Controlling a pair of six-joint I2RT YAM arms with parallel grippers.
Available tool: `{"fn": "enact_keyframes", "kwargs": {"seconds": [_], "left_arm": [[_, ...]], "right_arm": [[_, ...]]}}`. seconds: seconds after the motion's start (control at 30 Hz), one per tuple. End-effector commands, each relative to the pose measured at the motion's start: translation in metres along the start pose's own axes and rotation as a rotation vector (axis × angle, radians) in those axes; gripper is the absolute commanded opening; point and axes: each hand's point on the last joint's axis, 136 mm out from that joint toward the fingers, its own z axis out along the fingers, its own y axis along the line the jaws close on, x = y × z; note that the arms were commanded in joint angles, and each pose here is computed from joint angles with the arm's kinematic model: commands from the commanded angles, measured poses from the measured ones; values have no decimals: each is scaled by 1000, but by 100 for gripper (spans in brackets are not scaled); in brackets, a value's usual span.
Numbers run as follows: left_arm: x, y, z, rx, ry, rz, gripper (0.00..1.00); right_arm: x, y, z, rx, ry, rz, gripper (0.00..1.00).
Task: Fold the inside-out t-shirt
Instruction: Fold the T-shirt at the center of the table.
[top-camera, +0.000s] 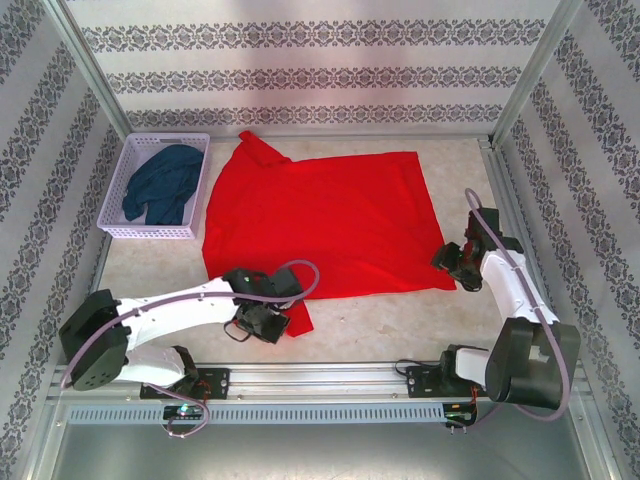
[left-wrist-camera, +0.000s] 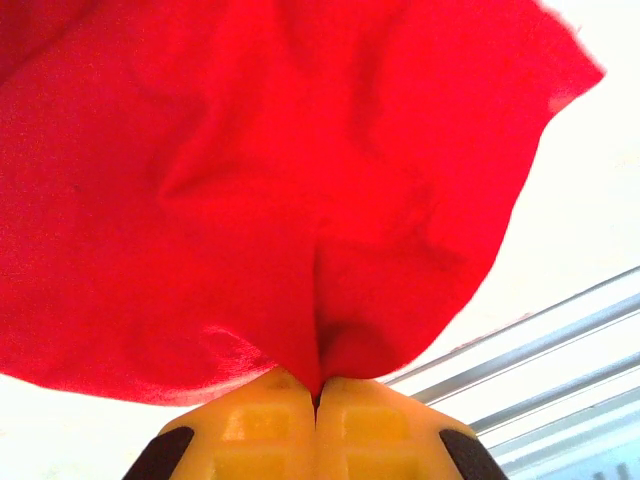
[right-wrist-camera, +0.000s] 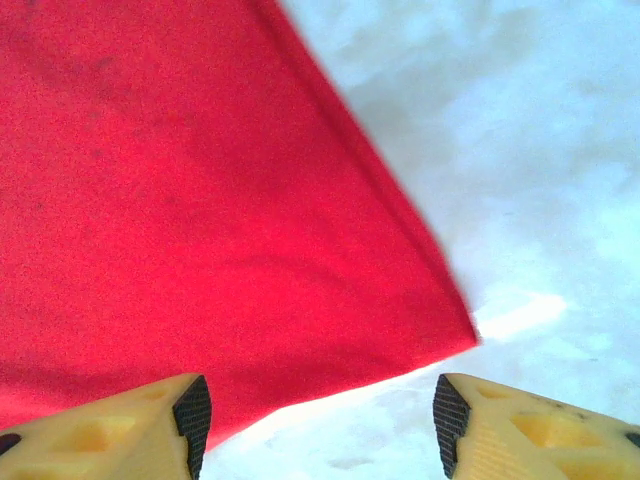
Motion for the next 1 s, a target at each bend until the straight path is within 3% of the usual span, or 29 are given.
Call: {"fn": "enact_keyframes", "kwargs": {"seconds": [0.0,0.4,0.97], "left_arm": [[-2,2,-13,46,-7,18,0],[-16,1,-22,155,-48,14,0],[-19,5,-32,160,-75,-7,0]], "right_arm": [[5,-25,3,89,22,59,63],[13,-42,41,119,147,160,54],[12,-43,51,118,146,142,20]]}}
